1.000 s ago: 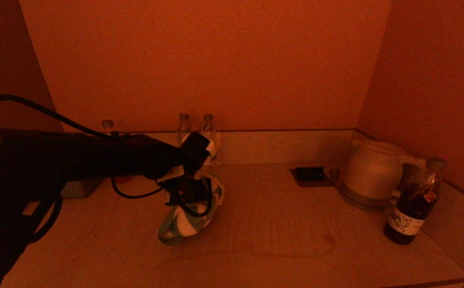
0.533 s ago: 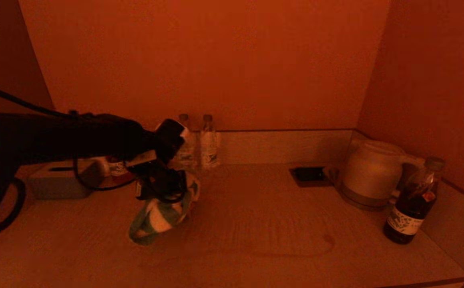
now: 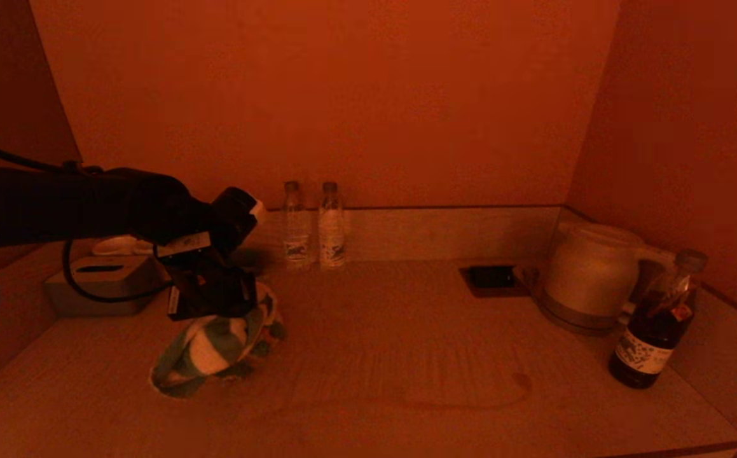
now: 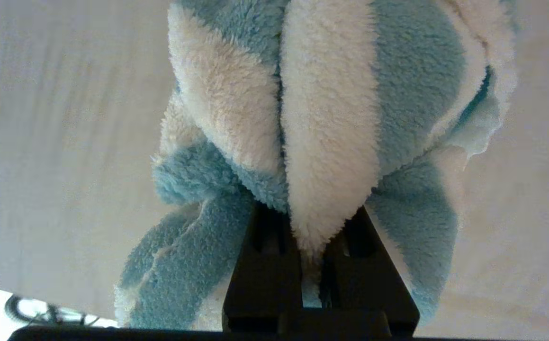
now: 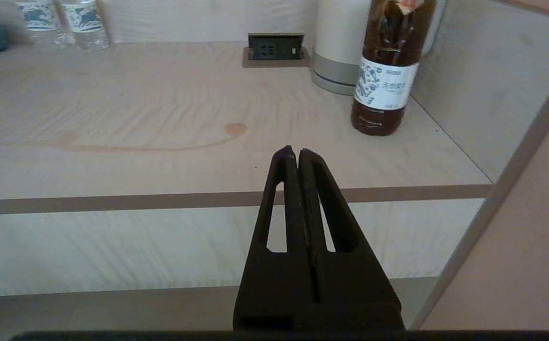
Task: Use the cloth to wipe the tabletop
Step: Sweep the stains on the table
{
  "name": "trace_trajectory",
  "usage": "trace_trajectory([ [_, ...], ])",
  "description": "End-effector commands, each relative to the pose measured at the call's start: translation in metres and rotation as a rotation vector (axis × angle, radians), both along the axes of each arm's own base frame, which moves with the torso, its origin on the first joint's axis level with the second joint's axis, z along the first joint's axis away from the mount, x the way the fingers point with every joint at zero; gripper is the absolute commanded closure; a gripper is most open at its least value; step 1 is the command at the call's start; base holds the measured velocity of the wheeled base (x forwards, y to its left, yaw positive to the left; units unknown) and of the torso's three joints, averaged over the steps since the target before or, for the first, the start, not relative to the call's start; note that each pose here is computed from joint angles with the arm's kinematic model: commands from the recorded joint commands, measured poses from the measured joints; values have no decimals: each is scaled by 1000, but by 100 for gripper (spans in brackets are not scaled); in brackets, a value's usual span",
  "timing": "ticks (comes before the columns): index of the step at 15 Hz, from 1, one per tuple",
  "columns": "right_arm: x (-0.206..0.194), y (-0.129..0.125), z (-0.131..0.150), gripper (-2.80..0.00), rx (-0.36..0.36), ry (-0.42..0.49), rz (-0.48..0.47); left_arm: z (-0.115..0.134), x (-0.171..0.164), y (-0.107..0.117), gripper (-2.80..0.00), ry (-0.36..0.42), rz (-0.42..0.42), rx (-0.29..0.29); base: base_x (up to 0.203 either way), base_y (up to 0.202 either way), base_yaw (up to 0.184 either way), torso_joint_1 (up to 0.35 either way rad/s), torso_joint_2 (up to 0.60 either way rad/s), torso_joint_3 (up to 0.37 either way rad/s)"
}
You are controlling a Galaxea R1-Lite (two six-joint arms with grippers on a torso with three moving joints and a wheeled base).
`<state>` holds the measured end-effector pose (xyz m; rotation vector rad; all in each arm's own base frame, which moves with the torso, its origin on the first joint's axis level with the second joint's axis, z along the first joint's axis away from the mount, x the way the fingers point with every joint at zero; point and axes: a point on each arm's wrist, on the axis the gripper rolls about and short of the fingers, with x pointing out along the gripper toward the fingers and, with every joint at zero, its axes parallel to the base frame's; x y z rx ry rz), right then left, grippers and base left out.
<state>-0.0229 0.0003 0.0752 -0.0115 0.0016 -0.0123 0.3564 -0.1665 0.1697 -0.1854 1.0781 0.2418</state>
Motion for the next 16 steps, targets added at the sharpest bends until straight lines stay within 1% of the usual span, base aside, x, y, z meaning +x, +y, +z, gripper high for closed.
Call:
trace_trajectory([
  [1,0,0,0,0,-1,2,0,-3,-1,4,0,15,12,8,0,0,0,0,0,0],
  [3,0,0,0,0,-1,2,0,-13,-2,11,0,55,27,22,0,0,0,0,0,0],
  [7,0,0,0,0,-1,2,0,-23,-2,18,0,91,38,33,0,0,0,0,0,0],
  [13,0,0,0,0,-1,2,0,-35,1,16,0,119,36,42,0,0,0,0,0,0],
  [16,0,0,0,0,-1,2,0,-44,5,14,0,132,34,32,0,0,0,0,0,0],
])
